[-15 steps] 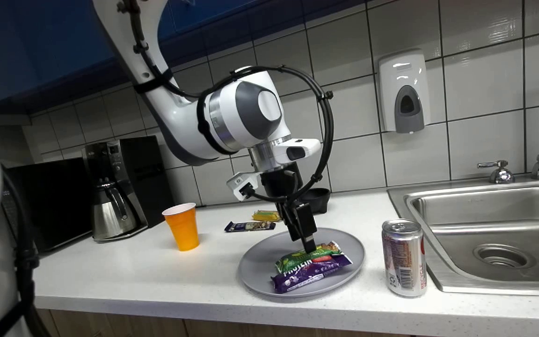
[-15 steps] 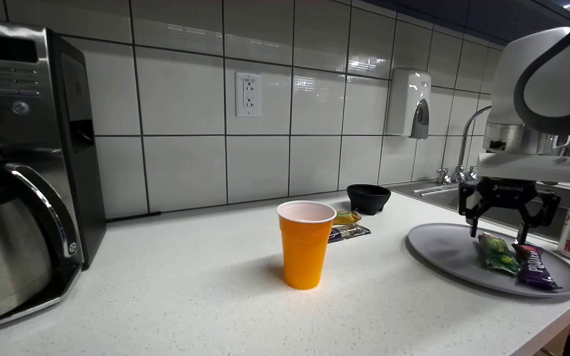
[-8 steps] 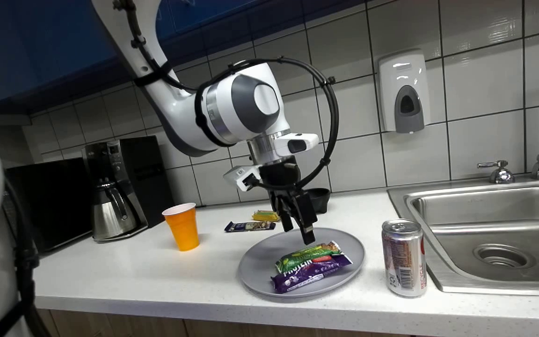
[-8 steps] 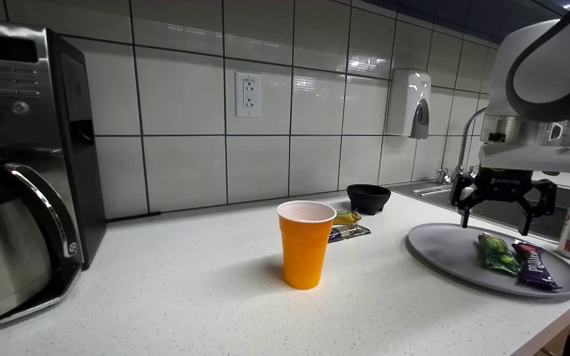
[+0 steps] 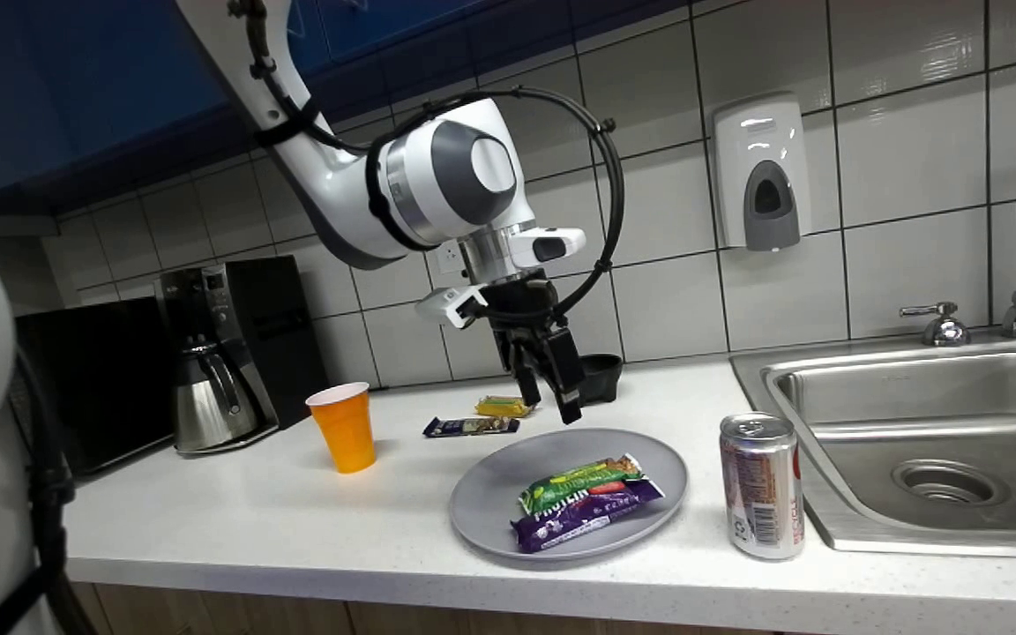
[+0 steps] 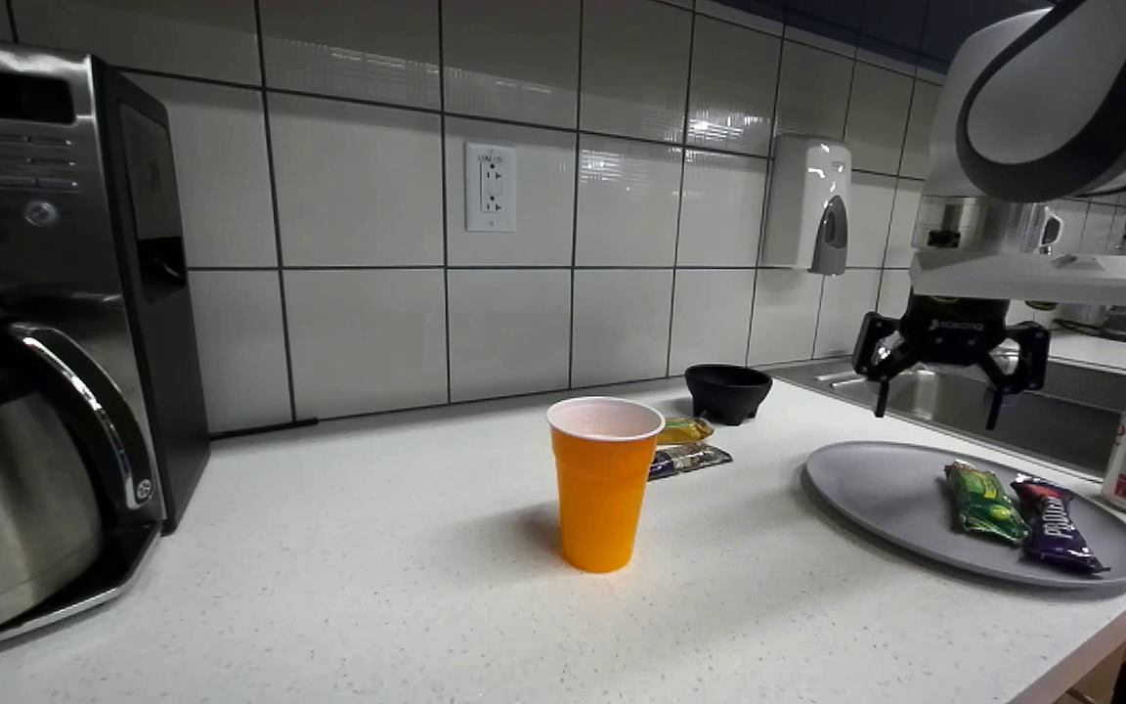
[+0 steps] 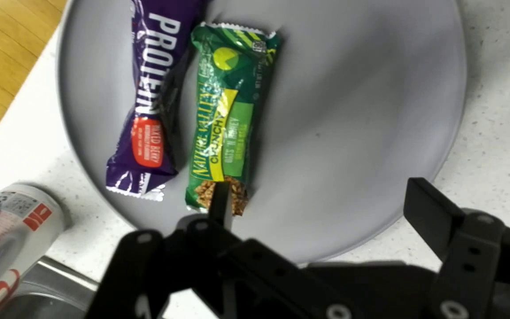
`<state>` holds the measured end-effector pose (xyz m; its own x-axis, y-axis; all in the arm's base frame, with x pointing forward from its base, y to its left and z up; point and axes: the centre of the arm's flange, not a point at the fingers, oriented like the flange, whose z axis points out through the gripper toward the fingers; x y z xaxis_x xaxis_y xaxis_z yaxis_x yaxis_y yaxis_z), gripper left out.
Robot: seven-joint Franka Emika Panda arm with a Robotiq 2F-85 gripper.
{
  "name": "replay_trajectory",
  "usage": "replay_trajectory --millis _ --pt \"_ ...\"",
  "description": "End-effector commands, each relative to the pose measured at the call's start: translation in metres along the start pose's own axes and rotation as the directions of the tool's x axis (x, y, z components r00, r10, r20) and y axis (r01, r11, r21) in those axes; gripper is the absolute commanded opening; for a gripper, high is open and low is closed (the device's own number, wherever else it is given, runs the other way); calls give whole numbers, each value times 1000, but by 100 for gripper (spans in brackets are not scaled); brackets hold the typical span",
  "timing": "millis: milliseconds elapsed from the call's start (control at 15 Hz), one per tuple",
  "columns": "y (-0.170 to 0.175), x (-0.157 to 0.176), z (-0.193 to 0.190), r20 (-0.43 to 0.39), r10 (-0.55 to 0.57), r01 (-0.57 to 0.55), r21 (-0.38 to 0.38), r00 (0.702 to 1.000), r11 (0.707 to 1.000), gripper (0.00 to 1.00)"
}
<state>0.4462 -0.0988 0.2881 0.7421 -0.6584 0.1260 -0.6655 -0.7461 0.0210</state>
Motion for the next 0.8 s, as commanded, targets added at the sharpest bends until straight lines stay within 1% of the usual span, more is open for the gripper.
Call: replay_trajectory --millis 0,267,467,533,600,667,733 --pt "-30 9 -8 10 -28 28 10 1000 1000 100" --pt "-60 14 -9 6 -27 27 43 1000 999 100" --pt "-77 20 -4 5 -31 31 50 1000 998 100" --pt "-80 21 -3 6 -41 41 52 999 998 100" --pt "-80 23 -3 4 -83 83 65 997 994 100" --pt "-70 13 -2 -9 -51 52 52 999 997 100" --pt "-73 14 -1 -7 -60 60 55 998 997 100"
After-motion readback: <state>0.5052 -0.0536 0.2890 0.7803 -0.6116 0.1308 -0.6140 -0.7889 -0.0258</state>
